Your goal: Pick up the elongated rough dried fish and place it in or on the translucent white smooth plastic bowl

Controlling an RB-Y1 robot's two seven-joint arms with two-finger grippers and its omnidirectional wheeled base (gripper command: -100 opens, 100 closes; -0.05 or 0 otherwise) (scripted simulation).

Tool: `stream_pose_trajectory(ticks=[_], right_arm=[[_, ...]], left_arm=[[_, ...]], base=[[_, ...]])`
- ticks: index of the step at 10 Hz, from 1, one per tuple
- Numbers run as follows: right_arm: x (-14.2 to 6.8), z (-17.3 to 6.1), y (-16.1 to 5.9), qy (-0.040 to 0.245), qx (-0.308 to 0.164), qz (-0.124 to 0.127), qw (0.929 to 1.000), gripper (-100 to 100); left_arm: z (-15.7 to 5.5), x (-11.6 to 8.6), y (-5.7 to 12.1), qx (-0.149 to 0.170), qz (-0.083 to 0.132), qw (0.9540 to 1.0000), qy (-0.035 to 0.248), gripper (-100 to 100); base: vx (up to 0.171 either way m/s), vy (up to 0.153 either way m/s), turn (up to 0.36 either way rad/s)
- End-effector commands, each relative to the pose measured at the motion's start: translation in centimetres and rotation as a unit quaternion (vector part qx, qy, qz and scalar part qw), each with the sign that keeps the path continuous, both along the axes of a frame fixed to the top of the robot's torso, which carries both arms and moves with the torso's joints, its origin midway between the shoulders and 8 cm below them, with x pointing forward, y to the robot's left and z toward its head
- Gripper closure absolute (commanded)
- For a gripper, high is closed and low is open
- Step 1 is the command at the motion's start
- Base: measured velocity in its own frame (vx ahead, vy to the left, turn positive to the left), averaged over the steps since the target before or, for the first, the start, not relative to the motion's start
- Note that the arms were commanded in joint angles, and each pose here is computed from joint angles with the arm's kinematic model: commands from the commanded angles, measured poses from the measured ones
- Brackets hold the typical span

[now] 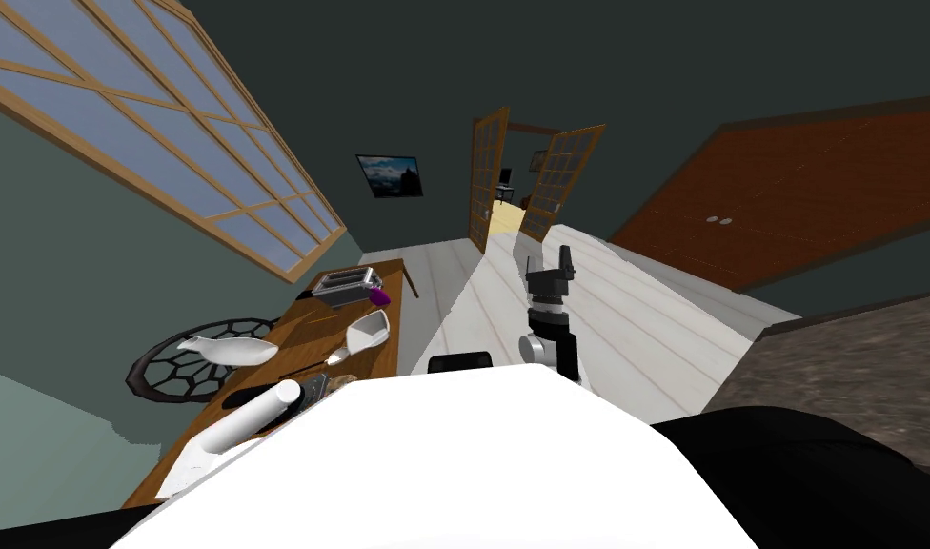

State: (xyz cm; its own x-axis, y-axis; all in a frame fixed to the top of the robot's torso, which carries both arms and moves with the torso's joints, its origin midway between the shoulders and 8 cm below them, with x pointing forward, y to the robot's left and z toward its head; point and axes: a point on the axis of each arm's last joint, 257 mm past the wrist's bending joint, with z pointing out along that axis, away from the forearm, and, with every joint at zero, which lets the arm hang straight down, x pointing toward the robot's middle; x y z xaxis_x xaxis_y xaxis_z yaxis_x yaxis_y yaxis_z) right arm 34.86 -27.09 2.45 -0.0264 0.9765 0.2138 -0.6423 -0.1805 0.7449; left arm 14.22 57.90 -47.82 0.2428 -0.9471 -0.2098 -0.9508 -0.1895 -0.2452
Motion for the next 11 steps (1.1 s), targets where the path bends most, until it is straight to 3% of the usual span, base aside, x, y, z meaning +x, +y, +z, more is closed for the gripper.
stream_pose_trajectory(ticks=[1,2,4,11], right_arm=[[0.0,0.0,0.0,0.0,0.0,0.0,1.0,0],[0.0,0.0,0.0,0.0,0.0,0.0,1.0,0],[0.0,0.0,0.0,0.0,0.0,0.0,1.0,0],[0.0,0.0,0.0,0.0,0.0,0.0,1.0,0]], left_arm=[[2.2,0.8,1.8,0.021,0.007,0.9995,-0.021,100],[4.7,1.6,3.6,0.035,0.019,0.9981,-0.046,100],[6.5,2.1,4.6,0.039,0.034,0.9962,-0.07,100],[10.1,2.5,4.6,0.008,0.089,0.9865,-0.137,100]], base=[[-0.085,-0.074,0.031],[-0.109,-0.118,0.029],[-0.068,-0.089,0.002],[0.015,-0.051,-0.024]])
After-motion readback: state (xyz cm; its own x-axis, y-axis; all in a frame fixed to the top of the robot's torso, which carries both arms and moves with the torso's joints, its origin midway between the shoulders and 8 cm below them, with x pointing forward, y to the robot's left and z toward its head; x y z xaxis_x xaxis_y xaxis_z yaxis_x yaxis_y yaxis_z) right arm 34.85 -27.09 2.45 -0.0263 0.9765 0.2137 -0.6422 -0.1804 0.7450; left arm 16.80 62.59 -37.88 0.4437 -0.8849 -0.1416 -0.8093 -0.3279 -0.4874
